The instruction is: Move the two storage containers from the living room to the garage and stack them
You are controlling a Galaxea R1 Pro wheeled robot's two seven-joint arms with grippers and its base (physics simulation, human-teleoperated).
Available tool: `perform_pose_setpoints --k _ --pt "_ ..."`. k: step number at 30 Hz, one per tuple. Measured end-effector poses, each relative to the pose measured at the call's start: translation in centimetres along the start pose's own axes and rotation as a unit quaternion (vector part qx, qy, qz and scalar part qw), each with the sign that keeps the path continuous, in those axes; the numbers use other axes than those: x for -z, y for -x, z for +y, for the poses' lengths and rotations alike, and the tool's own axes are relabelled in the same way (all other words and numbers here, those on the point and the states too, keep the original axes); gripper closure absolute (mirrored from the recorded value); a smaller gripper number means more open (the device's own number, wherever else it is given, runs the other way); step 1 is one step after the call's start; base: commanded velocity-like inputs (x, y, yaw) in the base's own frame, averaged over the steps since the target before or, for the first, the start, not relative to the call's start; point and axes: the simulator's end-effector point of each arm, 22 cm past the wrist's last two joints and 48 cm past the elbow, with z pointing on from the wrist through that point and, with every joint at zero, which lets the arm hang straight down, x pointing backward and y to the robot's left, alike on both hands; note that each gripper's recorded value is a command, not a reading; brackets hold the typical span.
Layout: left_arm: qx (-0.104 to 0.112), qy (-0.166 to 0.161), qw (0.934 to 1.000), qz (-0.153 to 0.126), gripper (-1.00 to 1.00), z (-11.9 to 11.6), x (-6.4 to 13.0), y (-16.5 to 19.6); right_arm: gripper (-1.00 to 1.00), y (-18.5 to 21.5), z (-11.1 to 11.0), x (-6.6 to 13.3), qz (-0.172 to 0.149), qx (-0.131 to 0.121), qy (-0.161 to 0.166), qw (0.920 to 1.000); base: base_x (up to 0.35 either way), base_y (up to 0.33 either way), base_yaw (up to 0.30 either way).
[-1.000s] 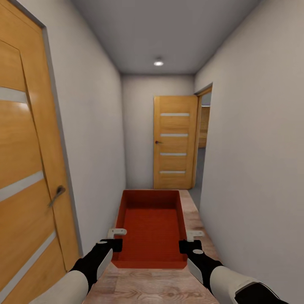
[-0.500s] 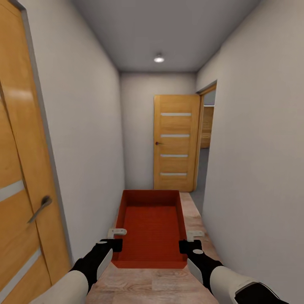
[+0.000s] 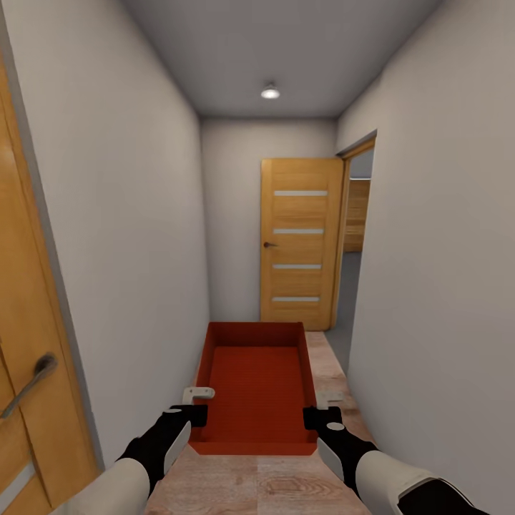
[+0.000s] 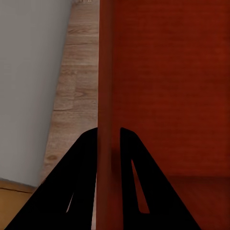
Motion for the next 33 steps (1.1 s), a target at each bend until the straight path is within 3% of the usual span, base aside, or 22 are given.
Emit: perform_pose_setpoints --k 33 --pt "0.0 0.0 1.0 0.0 1.0 0.0 -0.01 -0.02 1.0 0.01 0.01 0.0 0.0 0.001 0.0 1.0 0.325 0.0 0.0"
